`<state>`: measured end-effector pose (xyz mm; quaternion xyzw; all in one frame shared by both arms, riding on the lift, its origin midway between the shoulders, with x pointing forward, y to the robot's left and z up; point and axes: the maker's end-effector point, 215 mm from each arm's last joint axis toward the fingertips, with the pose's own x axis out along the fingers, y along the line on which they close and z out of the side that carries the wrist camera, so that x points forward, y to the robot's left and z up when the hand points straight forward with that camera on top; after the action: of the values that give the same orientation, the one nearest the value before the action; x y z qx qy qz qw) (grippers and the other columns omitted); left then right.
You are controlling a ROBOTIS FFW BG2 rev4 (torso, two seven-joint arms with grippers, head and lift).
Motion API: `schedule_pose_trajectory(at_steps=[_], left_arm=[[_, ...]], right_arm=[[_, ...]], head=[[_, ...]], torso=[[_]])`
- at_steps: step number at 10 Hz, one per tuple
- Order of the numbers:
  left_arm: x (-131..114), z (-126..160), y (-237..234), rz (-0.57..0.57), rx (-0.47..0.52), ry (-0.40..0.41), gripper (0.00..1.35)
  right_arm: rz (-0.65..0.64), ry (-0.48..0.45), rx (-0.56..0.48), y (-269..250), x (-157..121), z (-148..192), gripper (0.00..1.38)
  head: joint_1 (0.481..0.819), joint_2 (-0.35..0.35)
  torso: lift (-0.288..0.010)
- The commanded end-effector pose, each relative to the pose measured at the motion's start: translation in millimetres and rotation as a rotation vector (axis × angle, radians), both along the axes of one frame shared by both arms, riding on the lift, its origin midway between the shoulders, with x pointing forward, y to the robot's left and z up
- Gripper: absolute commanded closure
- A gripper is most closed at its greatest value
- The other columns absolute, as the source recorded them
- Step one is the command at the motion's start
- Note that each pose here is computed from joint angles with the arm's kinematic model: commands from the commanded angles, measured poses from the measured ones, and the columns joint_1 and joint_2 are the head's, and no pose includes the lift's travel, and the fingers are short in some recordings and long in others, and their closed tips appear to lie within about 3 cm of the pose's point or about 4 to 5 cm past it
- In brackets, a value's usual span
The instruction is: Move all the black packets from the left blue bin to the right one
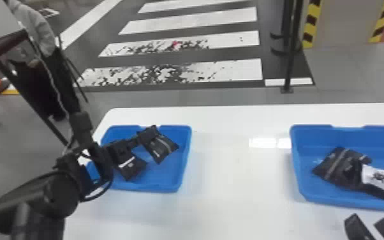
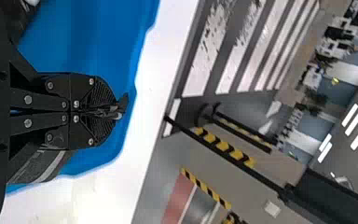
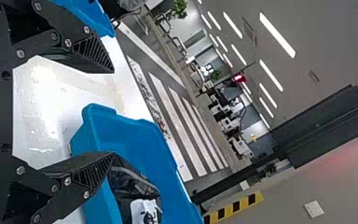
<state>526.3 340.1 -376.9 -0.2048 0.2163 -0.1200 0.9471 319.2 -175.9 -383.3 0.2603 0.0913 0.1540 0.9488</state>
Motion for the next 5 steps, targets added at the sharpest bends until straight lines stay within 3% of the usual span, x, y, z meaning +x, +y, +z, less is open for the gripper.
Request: schedule_pose_trajectory(at_steps=[1, 2, 5], left_arm=[[-13, 38, -60, -0.114, -0.123, -0.091, 1.21], [-23, 51, -104, -0.207, -0.212, -0.118, 1.21], [-48, 71, -199, -0.394, -0.346, -0.136, 1.21]], right_arm=[[0.039, -0.002, 0.033, 10, 5, 3, 0.44], [0.082, -0.022, 0.043, 20, 12, 9, 0.44], [0.222, -0.056, 0.115, 56, 29, 26, 0.44]], head=[[0.695, 0.228], [0.695, 0.191], [0.695, 0.084]], torso=[[-0.138], [-0.138], [-0.138]])
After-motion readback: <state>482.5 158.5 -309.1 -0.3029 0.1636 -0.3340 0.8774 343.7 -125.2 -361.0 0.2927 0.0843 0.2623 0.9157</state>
